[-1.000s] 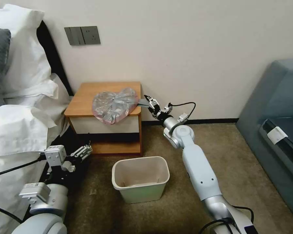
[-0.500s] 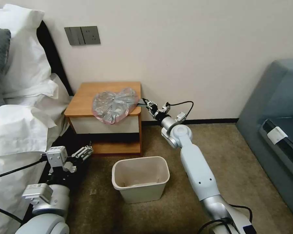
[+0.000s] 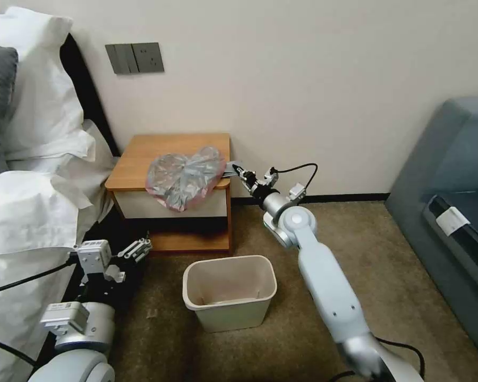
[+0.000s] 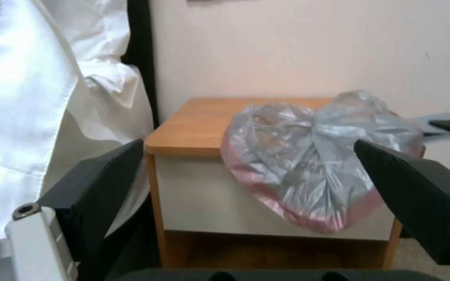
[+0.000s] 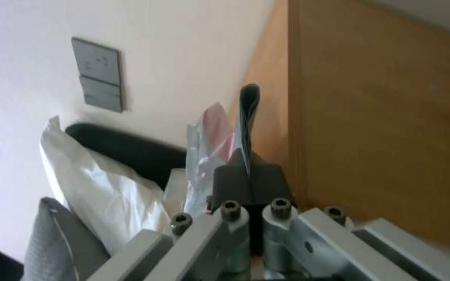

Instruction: Pick up the garbage bag from the table and place it over the trash can.

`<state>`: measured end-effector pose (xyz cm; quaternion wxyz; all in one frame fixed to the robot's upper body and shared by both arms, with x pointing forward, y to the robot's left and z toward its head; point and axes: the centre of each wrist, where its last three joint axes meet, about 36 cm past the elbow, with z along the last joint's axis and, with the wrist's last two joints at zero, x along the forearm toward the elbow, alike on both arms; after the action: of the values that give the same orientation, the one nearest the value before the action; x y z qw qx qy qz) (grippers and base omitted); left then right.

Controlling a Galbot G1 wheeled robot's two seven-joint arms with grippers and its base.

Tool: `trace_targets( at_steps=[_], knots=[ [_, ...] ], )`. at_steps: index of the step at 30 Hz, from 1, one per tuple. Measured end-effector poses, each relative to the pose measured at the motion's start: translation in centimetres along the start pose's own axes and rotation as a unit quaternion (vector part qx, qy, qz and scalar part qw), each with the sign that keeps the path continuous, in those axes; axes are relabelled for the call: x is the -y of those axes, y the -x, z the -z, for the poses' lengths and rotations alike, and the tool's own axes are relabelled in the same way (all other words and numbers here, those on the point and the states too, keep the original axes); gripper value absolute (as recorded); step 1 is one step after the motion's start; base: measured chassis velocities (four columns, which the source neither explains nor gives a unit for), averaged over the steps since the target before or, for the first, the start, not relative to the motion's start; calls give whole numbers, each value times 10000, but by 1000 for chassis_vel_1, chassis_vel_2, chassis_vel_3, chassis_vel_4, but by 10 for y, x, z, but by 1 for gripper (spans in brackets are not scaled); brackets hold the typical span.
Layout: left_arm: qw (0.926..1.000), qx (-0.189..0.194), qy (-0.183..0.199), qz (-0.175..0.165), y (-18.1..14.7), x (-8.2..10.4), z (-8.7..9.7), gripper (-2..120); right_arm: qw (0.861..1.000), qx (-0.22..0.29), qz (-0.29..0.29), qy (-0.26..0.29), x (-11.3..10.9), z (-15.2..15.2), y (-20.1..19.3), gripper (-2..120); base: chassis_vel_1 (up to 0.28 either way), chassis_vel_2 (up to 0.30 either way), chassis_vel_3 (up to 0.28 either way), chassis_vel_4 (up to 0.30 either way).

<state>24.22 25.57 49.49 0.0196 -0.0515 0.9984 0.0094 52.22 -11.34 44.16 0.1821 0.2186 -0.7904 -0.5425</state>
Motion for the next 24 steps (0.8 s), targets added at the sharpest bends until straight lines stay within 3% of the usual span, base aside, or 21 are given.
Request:
trace_targets(
  at_steps=[10, 18, 24],
  knots=[
    [10000, 53, 39, -27, 2, -2, -1, 100, 9978, -162, -646, 28, -66, -75, -92, 0, 0, 0, 0, 0],
    [9999, 83, 141, -38, 2, -7, 1, 100, 9869, -209, -1407, -759, -64, -122, -147, 0, 0, 0, 0, 0],
    [9998, 98, 135, -72, 3, -7, 1, 100, 9828, -91, -1581, -948, -63, -132, -163, 0, 0, 0, 0, 0]
  ],
)
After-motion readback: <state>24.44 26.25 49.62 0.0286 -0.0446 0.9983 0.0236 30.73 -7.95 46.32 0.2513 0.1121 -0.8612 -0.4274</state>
